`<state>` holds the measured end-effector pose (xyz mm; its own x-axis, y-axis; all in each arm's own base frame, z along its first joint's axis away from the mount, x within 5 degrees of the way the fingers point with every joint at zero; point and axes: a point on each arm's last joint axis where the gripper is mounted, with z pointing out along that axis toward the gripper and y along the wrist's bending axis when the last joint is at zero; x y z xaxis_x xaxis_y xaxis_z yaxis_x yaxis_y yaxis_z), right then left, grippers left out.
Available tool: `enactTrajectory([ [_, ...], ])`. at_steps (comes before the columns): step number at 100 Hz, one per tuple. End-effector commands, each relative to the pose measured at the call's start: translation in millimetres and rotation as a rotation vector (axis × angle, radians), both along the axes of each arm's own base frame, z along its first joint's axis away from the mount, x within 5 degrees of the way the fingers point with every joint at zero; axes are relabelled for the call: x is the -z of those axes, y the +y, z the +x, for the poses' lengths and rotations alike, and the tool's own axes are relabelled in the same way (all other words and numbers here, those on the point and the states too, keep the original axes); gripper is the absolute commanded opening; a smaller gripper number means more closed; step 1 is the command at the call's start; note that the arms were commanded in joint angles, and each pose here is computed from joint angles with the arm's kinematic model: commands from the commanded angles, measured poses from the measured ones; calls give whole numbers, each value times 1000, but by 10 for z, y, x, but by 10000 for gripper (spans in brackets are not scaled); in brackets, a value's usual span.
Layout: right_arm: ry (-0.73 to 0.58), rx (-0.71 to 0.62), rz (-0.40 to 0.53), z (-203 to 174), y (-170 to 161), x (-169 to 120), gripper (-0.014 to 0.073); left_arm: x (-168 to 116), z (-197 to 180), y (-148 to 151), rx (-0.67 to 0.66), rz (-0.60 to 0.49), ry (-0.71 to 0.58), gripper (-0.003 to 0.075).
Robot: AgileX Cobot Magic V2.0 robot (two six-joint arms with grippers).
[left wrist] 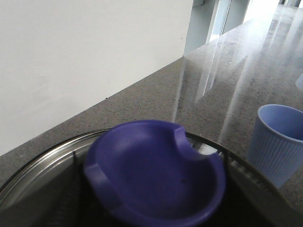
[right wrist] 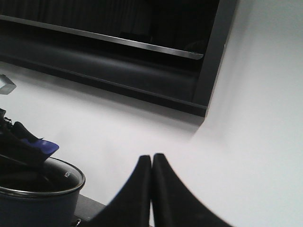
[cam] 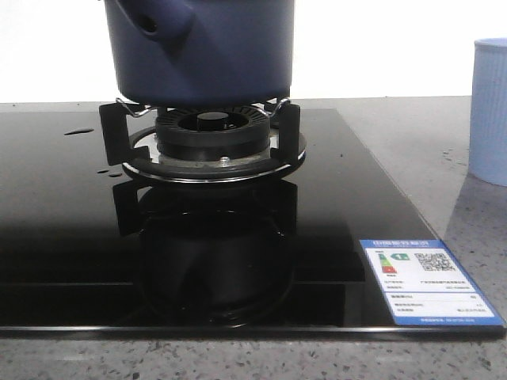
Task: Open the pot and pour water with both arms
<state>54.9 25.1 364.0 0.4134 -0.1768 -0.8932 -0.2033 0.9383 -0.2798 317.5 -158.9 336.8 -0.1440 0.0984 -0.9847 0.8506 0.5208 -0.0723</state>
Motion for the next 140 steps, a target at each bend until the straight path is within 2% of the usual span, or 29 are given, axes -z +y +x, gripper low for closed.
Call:
enactTrajectory([
  [1,-20,-7,6,-13,6,-76,-66,-279,-70,-12,6,-94,-47,578],
  [15,-20,-7,6,-13,6,-76,-66,-426,-161,16,5,-129,-77,593],
  [39,-15,-6,7,-7,5,-64,-66,-916,-530,206,-37,-185,-210,564],
  [54,-15,-6,7,-7,5,-64,-66,-1184,-843,475,-200,-226,-211,375],
  [68,0,-20,41,-2,5,-52,-66,-1237,-1261,708,-296,-197,-280,204],
  [78,35,-27,54,34,9,43,-66,-1149,-1561,836,-354,-185,-315,115],
  [94,100,-88,85,85,54,239,-66,-837,-1986,980,-419,-188,-326,-19],
  [102,133,-141,108,98,92,340,-66,-624,-2140,1031,-441,-184,-316,-19],
  [118,137,-250,85,74,183,430,-66,-248,-2380,1109,-474,-181,-308,-19],
  [140,126,-348,55,31,261,469,-66,83,-2559,1155,-483,-183,-308,-19],
])
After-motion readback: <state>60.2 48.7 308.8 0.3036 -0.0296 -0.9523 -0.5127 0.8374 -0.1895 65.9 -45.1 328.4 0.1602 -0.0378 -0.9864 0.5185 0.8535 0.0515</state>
